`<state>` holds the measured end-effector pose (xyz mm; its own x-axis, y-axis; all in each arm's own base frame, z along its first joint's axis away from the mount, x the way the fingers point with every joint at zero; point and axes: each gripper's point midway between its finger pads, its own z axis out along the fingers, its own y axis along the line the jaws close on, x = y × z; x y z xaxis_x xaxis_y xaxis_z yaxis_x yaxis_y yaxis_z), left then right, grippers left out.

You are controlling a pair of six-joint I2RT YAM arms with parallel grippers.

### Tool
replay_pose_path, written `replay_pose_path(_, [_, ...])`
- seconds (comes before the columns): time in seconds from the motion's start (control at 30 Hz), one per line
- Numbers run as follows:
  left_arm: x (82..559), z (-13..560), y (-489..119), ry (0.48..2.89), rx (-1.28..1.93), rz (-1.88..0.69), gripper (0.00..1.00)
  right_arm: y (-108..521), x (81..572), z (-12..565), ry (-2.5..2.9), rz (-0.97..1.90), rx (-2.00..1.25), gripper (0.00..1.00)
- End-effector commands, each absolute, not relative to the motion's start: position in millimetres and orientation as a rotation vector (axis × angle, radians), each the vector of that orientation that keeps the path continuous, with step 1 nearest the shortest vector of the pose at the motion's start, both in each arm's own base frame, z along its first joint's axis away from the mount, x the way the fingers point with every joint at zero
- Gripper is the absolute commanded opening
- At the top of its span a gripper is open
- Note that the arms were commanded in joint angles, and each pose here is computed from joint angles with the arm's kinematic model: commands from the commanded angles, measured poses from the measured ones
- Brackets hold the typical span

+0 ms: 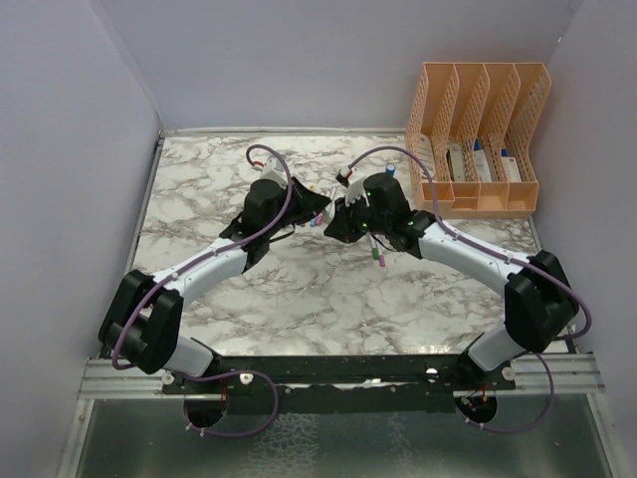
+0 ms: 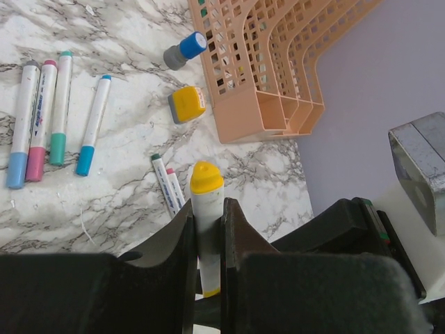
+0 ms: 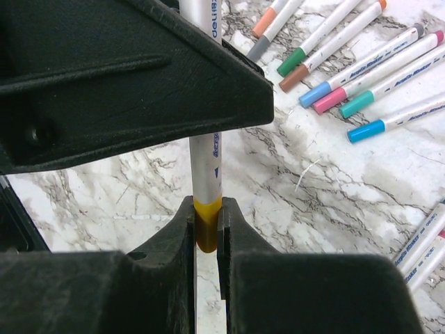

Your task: Open the pen caps

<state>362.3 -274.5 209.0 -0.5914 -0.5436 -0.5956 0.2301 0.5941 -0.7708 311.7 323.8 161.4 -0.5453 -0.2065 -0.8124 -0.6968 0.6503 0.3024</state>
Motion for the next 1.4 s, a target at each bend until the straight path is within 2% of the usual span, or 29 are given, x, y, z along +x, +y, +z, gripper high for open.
replay_pose_path(0.0, [388.2,235.1,-250.5,1.851,-0.294,-1.028,0.0,311.4,302.2,166.2,2.09,0.769,-0.685,0.01])
replay_pose_path(0.37, [452.0,250.4,-184.8,1.802,-0.377,-0.882,0.0,274.1,263.0,138.0,2.225,0.722,-0.633,0.01])
replay_pose_path(0.5, [453.7,246.1,-179.7,1.852,-0.347,-0.839,0.0,243.1,277.7,131.3,2.292,0.501,-0.478,0.01])
replay_pose_path(0.63, [439.1,220.5,-167.3,2.005,-0.284,-0.691,0.0,198.5,299.5,125.6,2.376,0.17,-0.296,0.01])
replay_pose_path(0.7, [428.3,207.0,-157.3,2.079,-0.258,-0.609,0.0,181.6,305.3,117.1,2.418,0.09,-0.249,0.01])
replay_pose_path(0.97, [385.2,163.4,-135.8,2.252,-0.212,-0.477,0.0,142.7,322.9,86.7,2.511,0.094,-0.123,0.01])
replay_pose_path(1.37, [352.7,101.3,-115.3,2.5,-0.155,-0.334,0.0,117.3,332.3,49.6,2.615,0.027,-0.103,0.01])
